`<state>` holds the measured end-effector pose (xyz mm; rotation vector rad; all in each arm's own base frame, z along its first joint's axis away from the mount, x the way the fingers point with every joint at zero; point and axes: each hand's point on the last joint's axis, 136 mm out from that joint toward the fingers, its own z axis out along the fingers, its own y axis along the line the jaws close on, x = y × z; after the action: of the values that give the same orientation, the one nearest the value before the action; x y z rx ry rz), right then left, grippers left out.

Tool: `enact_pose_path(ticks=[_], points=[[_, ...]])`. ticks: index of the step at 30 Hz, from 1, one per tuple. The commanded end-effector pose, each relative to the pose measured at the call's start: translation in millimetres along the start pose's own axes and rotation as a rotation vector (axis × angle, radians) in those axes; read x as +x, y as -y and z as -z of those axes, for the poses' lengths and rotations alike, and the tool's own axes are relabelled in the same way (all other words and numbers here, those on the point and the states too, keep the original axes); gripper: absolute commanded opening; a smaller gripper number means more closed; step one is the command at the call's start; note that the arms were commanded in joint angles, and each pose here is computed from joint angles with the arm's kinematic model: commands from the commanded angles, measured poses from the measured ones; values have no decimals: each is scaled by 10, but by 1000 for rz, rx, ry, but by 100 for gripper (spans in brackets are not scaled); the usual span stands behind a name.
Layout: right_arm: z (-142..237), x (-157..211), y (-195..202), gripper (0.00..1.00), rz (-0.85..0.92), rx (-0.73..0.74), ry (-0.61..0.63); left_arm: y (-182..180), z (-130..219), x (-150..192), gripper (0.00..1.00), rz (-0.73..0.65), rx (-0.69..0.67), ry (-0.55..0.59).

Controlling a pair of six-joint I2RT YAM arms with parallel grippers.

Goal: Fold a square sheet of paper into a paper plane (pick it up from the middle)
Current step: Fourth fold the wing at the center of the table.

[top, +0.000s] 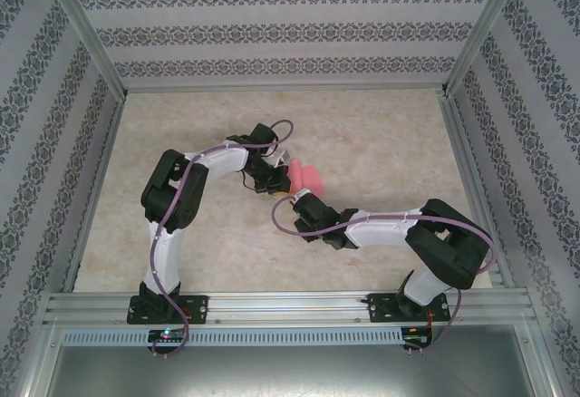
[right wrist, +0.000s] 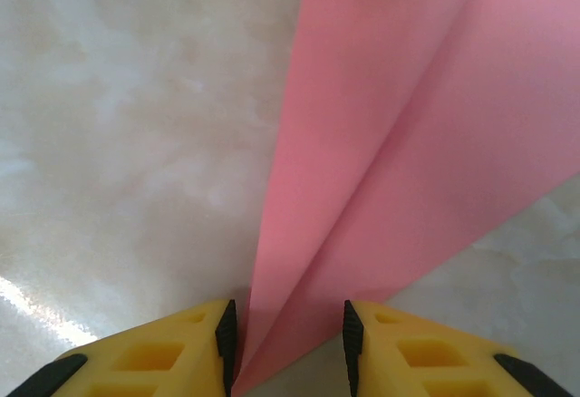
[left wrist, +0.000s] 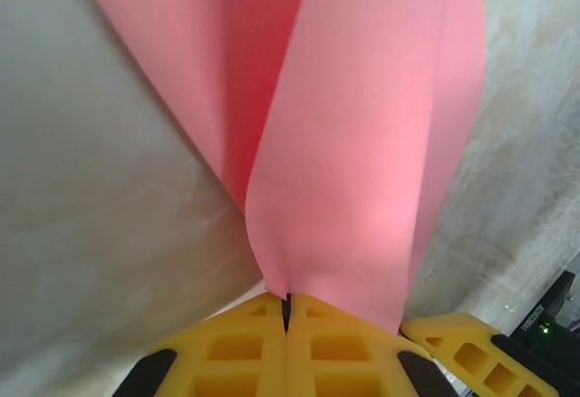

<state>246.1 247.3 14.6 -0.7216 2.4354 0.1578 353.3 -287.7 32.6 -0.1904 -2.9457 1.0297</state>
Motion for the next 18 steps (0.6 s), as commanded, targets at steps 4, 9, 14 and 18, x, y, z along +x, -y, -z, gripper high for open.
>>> enact_pose_path(ticks=[4,9,14,18], points=[[10,219,159,38,35,72,-56,-6,-48,-46,0,-15,-9,-17],[11,205,141,38,35,63,-51,-11,-69,-61,0,-12,-5,-21],[10,211,131,38,39,55,-50,-51,-105,-58,0,-13,-15,-29],[18,199,111,38,41,45,-41,-42,-116,-101,0,-16,-14,-25]])
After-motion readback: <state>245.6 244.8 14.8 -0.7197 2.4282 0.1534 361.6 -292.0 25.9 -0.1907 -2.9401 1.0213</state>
